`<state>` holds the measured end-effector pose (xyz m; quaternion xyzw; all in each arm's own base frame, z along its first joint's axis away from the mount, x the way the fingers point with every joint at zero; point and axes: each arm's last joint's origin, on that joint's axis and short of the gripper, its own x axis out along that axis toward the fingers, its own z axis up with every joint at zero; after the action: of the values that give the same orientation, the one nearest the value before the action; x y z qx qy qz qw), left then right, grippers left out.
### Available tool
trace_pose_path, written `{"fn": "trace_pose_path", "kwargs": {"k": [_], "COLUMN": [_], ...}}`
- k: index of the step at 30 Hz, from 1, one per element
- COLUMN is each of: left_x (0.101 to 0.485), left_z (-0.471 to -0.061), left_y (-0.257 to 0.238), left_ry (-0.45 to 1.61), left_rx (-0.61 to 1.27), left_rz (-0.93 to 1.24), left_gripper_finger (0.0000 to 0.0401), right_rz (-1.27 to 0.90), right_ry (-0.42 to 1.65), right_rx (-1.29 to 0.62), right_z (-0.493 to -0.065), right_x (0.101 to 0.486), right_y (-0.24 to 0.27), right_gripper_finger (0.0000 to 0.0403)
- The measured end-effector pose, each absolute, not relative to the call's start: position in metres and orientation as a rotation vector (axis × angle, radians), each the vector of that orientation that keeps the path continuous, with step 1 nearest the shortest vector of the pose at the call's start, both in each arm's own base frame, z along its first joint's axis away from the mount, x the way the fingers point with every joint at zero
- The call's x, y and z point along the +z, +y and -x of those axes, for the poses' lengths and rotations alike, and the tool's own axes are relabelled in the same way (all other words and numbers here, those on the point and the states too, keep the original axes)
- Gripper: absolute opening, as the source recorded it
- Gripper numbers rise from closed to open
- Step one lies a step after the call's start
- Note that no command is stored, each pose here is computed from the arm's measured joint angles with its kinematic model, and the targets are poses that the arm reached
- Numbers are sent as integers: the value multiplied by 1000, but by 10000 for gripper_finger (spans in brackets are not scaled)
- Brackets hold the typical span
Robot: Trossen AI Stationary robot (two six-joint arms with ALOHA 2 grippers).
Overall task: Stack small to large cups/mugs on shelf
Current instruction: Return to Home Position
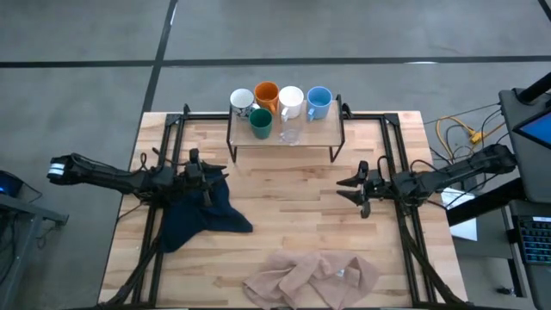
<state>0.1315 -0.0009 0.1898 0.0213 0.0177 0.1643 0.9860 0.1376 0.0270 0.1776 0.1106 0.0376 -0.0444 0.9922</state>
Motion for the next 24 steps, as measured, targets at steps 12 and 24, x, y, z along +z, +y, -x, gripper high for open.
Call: {"fn": "trace_pose_path", "kwargs": {"k": [12, 24], "left_x": [179, 177], "left_z": [-139, -149], "left_y": [-1, -2], "left_ry": [123, 111], "left_rx": [354, 354], "left_rz": [-65, -61], "left_gripper_finger": [107, 107], "right_rz": [91, 202], "right_ry": [190, 223], "right_rx": [-151, -149], "right_z": [-145, -143], "right_x": [164, 157], "right_y": [26, 23], "right_gripper_finger": [148, 148]}}
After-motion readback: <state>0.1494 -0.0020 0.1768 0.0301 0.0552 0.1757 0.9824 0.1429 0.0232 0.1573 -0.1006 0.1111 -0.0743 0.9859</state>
